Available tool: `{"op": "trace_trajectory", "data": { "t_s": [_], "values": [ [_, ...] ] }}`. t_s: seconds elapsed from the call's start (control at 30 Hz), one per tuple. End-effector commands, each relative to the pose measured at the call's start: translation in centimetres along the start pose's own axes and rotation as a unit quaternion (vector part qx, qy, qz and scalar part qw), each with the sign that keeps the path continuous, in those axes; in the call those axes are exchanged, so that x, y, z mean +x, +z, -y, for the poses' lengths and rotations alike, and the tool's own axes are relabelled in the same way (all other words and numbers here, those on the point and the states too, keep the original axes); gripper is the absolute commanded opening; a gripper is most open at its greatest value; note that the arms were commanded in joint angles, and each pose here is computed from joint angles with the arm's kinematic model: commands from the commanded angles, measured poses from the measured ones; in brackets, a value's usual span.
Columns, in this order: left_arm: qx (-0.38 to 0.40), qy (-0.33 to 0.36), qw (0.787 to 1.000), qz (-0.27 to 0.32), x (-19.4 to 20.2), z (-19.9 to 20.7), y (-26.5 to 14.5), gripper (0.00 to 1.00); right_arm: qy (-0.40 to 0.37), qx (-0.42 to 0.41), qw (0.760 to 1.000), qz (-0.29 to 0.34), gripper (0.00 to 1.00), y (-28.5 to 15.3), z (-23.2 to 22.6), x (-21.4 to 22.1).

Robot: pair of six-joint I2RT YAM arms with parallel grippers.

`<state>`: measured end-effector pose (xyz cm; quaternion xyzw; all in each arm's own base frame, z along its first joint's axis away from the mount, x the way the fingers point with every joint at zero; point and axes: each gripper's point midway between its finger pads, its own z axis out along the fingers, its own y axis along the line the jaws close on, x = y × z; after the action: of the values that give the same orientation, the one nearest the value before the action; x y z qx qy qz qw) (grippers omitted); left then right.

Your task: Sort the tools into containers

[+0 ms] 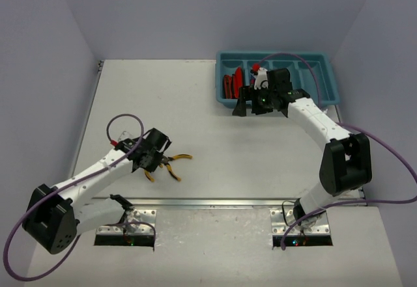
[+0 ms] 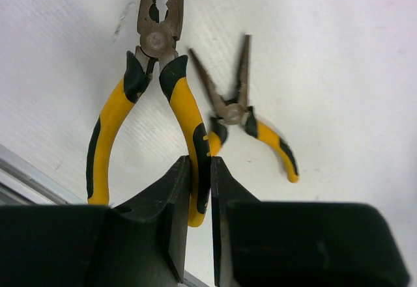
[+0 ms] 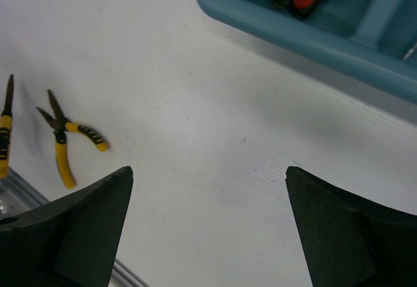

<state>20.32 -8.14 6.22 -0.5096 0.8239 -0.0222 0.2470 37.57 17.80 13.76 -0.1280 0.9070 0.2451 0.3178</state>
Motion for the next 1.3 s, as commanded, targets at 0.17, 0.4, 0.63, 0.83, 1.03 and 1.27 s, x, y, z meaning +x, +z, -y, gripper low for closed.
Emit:
{"op": "trace_trajectory", "data": {
  "t_s": [0.17,0.4,0.63,0.83,1.03,1.27],
  "values": [
    [0.156,0.022,0.986,0.050,-3.1,4.5,-5.0,0.00,0.010,-0.195,0.980,0.045,0.99,-1.8,-8.6,-2.2],
    [0.405,0.148,0.901,0.039,0.1,12.9,-12.3,0.00,0.082,-0.286,0.954,0.041,0.99,-0.7,-14.9,-1.2],
    [0.521,0.227,0.822,0.046,3.3,15.6,-16.8,0.00,0.159,-0.271,0.949,0.019,0.99,0.9,-18.5,0.6],
    [0.569,0.253,0.782,0.027,5.0,16.5,-18.3,0.00,0.157,-0.236,0.958,0.041,0.96,1.6,-18.9,0.8],
    [0.583,0.259,0.770,0.017,5.8,16.9,-18.6,0.00,0.165,-0.257,0.951,0.044,0.64,1.8,-19.8,0.6],
    [0.567,0.261,0.780,0.041,5.0,17.1,-17.9,0.00,0.148,-0.279,0.948,0.043,0.00,1.5,-20.8,1.3]
  ]
}}
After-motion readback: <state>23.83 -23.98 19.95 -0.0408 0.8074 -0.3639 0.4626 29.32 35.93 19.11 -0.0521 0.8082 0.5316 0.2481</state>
